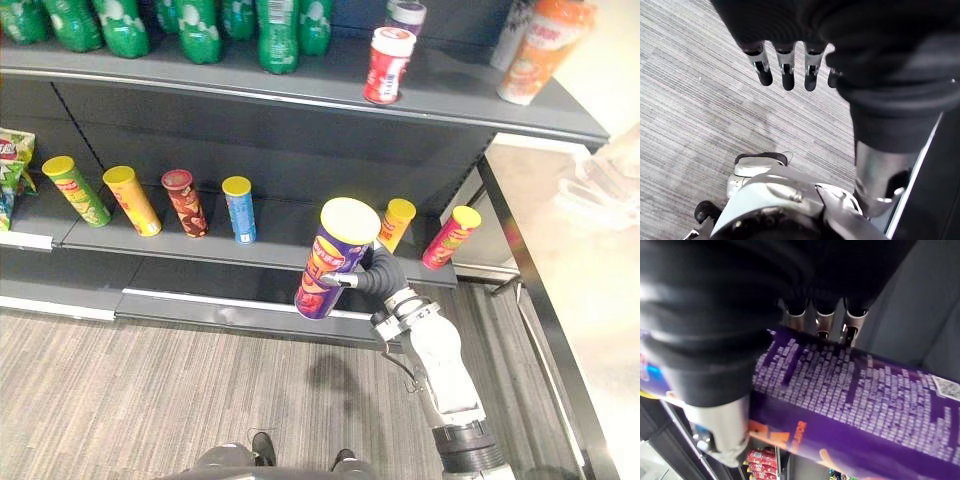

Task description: Put the gum and the chips on the shelf.

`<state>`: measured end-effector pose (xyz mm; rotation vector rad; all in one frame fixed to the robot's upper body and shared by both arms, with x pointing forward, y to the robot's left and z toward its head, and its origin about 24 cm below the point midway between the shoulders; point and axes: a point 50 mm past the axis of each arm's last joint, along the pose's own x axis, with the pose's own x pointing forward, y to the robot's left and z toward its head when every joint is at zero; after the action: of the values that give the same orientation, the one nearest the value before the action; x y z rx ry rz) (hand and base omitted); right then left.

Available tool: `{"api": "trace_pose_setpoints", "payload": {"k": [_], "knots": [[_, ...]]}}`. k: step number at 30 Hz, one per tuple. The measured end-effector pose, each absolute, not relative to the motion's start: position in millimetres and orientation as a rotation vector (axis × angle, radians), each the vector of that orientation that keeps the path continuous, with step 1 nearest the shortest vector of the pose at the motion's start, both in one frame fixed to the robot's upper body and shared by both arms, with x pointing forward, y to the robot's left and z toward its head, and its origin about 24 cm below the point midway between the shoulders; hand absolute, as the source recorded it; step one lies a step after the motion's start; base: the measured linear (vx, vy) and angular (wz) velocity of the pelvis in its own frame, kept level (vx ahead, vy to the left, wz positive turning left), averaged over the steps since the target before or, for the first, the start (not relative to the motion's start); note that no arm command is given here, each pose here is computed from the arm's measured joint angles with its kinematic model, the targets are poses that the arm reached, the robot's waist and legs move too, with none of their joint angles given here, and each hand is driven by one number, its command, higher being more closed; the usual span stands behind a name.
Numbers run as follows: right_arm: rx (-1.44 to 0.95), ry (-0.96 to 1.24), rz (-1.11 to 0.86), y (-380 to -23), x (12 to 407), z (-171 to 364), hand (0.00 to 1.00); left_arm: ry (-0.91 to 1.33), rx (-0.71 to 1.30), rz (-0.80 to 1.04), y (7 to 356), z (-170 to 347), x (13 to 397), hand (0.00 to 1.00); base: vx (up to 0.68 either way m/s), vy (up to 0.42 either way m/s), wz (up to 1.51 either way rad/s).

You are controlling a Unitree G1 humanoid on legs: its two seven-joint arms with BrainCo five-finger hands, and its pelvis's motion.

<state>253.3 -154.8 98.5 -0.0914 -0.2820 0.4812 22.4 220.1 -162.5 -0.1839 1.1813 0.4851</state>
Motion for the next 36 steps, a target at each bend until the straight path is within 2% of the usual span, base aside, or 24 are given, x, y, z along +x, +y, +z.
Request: {"api": "trace_pose_setpoints", "payload": {"k": [7, 12, 21, 28, 36], "knots": [[-0.103, -0.255, 0.478, -157.5, 254.1, 93.7, 1.00, 1.158, -0.229, 0.471, 211.2, -163.3, 22.1, 0.00, 0.04, -0.127, 0.13], [-0.118, -0.240, 0.469, -146.4, 259.2, 89.8, 1.00, 1.138, -0.227, 0.447, 210.3, -162.3, 26.1, 0.00, -0.03, -0.038, 0.14], [-0.141, -0.343, 0.372, -140.3, 278.3, 114.9, 1.00, 1.085, -0.160, 0.367, 212.9, -159.0, 46.4, 0.00, -0.06, 0.036, -0.07], [-0.234, -0.597, 0.233, -127.2, 317.4, 183.0, 1.00, 0.954, -0.175, 0.274, 208.8, -148.6, 93.0, 0.00, -0.08, 0.047, 0.03], [-0.302, -0.674, 0.105, -119.4, 346.6, 219.9, 1.00, 0.877, -0.225, 0.152, 194.2, -140.9, 116.5, 0.00, -0.02, 0.013, 0.03]]}}
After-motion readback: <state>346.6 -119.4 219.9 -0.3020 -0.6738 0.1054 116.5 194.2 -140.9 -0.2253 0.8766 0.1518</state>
